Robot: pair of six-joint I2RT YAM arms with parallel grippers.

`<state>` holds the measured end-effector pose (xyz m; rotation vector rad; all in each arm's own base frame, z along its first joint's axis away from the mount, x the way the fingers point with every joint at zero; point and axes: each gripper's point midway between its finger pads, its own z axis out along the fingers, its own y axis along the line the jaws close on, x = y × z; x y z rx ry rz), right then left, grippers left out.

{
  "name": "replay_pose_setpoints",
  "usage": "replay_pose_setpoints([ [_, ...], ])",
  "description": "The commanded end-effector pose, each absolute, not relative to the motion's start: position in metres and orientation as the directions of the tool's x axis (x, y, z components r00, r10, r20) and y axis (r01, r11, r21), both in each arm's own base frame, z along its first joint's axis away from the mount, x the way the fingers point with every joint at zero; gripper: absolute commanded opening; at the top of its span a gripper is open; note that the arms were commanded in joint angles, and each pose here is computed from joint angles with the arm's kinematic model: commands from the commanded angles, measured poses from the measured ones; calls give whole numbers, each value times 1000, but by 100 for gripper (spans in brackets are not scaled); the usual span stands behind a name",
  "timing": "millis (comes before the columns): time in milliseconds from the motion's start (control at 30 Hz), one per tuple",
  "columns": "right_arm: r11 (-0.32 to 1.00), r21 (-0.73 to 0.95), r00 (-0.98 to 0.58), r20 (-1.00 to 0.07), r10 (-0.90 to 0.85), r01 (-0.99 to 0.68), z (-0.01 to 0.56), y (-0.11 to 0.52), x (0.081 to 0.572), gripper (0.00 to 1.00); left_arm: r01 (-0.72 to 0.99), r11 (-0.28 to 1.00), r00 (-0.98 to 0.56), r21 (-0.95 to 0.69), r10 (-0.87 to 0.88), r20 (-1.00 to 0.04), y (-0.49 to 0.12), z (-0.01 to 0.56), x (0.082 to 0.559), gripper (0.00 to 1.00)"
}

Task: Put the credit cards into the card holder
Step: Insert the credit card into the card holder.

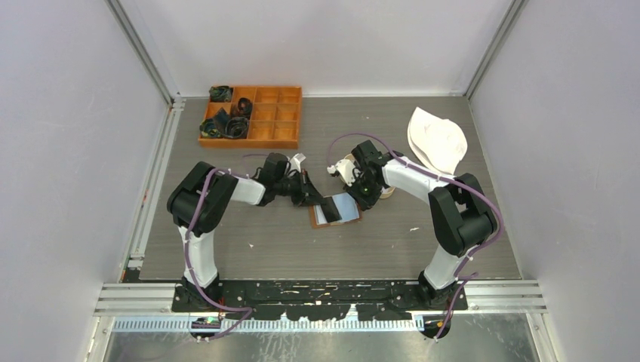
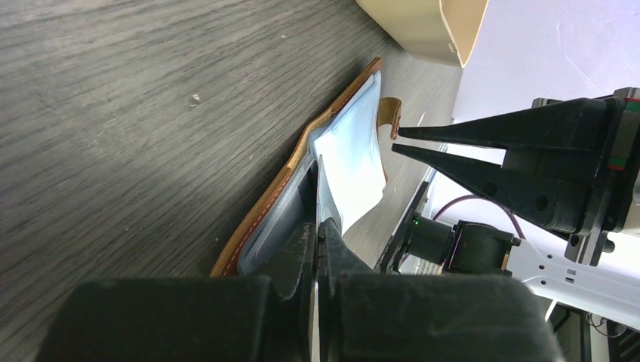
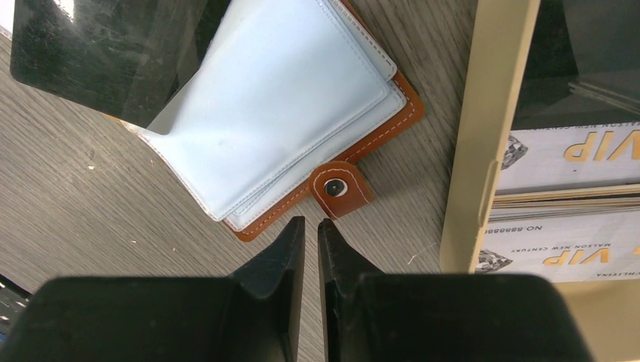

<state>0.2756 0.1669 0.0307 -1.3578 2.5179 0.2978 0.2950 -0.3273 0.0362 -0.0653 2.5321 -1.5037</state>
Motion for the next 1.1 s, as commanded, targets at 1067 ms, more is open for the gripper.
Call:
replay_pose_setpoints([
  [1067, 525, 26, -492, -392, -778, -851, 50, 182, 288, 19, 54, 466, -996, -883, -42, -83, -350, 31, 297, 0],
])
